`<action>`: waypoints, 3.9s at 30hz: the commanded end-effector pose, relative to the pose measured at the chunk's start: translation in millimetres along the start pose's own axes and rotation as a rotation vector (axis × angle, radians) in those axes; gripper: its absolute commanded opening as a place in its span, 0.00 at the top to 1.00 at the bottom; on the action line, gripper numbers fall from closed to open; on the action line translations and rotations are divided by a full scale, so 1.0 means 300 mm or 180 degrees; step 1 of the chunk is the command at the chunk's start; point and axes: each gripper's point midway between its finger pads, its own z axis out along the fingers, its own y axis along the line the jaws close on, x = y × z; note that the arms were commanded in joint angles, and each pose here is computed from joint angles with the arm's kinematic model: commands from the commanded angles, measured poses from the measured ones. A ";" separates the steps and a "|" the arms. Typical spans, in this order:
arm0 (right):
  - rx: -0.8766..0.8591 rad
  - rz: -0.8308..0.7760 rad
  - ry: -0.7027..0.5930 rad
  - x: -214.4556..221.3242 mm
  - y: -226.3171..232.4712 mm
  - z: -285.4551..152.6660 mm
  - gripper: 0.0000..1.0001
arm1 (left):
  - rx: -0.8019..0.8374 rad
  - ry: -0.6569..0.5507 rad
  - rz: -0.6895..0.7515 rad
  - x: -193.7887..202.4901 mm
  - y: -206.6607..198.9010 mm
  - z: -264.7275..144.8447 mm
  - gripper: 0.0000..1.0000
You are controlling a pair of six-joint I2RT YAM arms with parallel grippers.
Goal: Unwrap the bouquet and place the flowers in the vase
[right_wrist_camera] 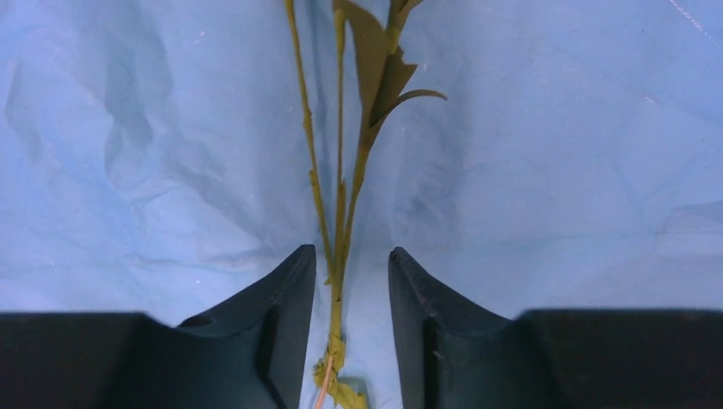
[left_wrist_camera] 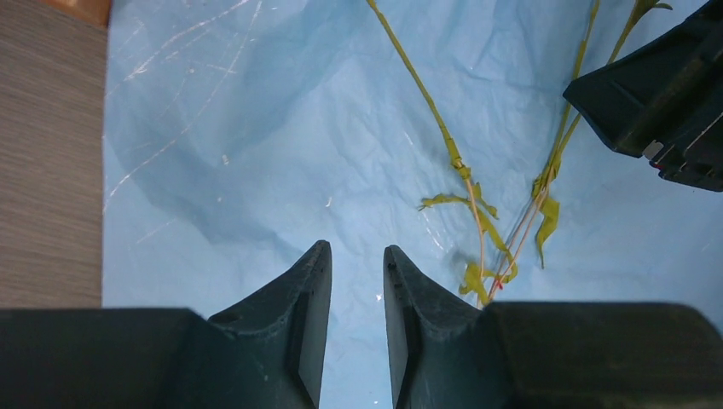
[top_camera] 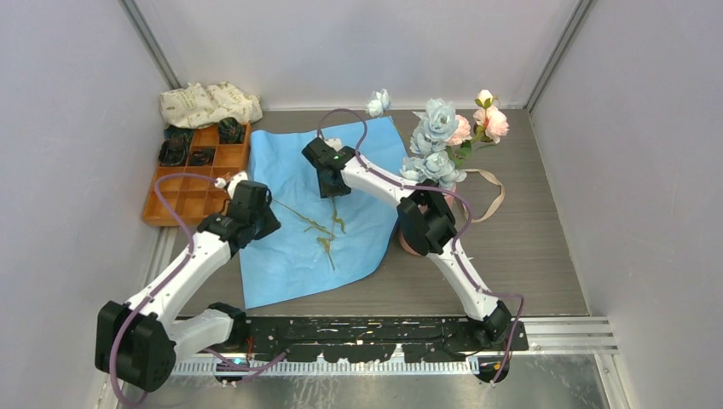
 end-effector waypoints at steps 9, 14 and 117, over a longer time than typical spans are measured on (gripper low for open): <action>-0.0130 -0.0034 -0.0176 -0.061 0.019 -0.006 0.80 | 0.0142 -0.0145 -0.0157 -0.091 -0.115 0.168 0.72; -0.0144 -0.0064 -0.0197 -0.059 0.010 -0.015 0.86 | -0.0048 -0.0087 -0.0156 -0.076 -0.083 0.252 0.74; -0.1465 0.0600 0.0072 0.222 0.224 -0.128 0.35 | 0.0192 0.0408 0.0504 0.065 -0.255 0.483 0.87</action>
